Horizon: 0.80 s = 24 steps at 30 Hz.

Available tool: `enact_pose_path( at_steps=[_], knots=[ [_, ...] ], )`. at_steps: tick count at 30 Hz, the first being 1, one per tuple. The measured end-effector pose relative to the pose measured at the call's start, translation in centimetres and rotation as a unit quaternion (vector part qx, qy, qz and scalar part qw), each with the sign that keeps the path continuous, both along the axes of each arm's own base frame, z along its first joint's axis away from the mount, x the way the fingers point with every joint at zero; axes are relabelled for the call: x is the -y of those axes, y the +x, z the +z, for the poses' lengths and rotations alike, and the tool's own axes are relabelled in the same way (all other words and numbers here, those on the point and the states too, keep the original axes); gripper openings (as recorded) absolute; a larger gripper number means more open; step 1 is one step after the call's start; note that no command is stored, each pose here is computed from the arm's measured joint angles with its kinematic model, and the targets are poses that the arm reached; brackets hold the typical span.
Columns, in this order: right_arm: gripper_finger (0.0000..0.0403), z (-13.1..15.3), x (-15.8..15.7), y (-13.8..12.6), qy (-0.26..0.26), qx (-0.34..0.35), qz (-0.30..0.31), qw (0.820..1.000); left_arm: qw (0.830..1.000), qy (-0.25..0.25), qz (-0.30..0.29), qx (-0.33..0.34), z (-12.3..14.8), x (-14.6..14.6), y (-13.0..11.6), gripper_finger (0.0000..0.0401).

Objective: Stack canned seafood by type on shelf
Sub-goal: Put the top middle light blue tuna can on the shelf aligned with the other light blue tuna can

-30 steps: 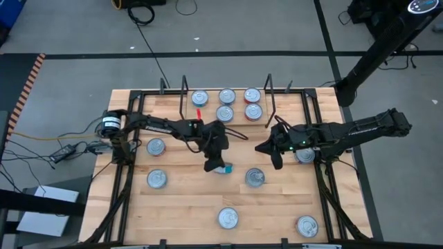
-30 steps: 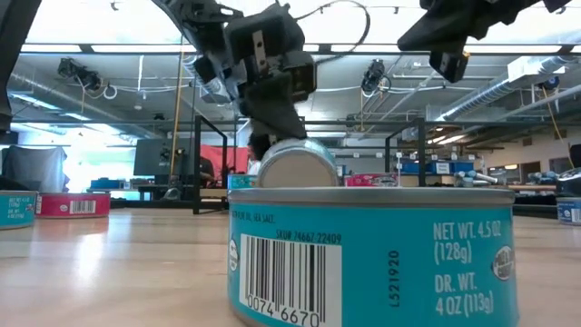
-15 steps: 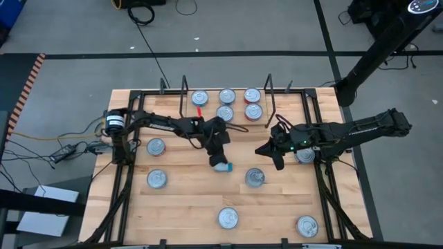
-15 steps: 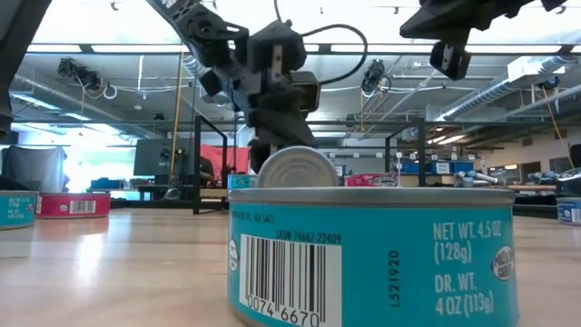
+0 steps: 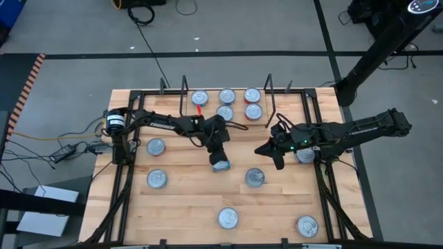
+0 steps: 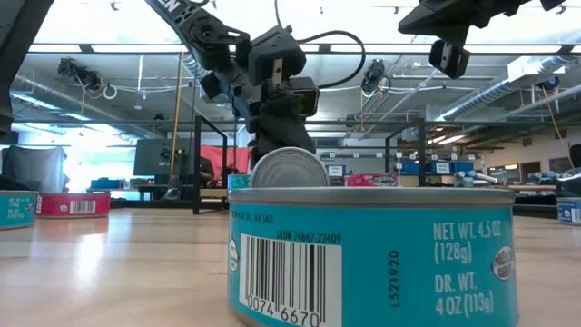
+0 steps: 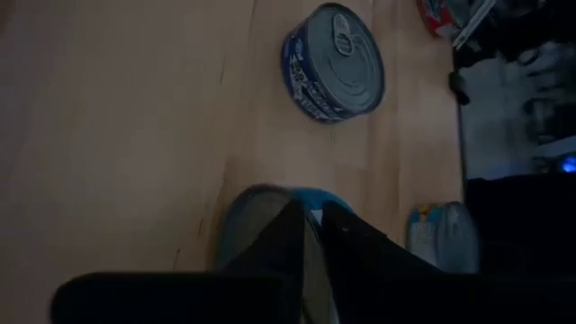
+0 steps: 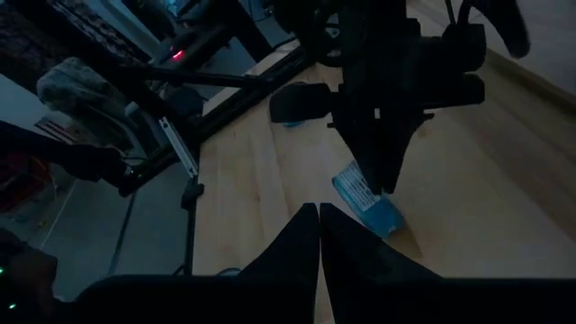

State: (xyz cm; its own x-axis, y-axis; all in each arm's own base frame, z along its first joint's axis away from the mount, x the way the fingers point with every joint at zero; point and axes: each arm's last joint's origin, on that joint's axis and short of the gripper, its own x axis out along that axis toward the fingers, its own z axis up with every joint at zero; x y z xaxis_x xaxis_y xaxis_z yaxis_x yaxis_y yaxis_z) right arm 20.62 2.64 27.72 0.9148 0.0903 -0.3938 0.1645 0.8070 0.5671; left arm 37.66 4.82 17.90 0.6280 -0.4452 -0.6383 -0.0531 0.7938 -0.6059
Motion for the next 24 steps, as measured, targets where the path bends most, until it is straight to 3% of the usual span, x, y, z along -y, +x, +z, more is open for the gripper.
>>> enact_pose_path(
  at_steps=[9, 14, 19, 24],
  knots=[
    [0.0025, 0.0, 0.0, 0.0, 0.0, 0.0, 0.004, 1.0, 0.997, 0.072, 0.0, 0.039, 3.1, -0.5, 1.6, 0.0139],
    [0.0025, 0.0, -0.1, 0.0, 0.003, -0.001, 0.014, 1.0, 0.996, 0.084, 0.004, -0.007, 5.9, -0.3, 1.9, 0.0188],
    [0.0025, 0.0, -0.2, 0.0, -0.003, -0.002, 0.035, 0.999, 0.986, 0.149, -0.008, -0.071, 7.5, 2.6, 1.6, 0.023],
    [0.0025, -0.2, -0.3, -0.2, -0.014, -0.011, 0.07, 0.997, 0.974, 0.21, -0.001, -0.082, 7.5, 6.3, 1.6, 0.0259]
  ],
)
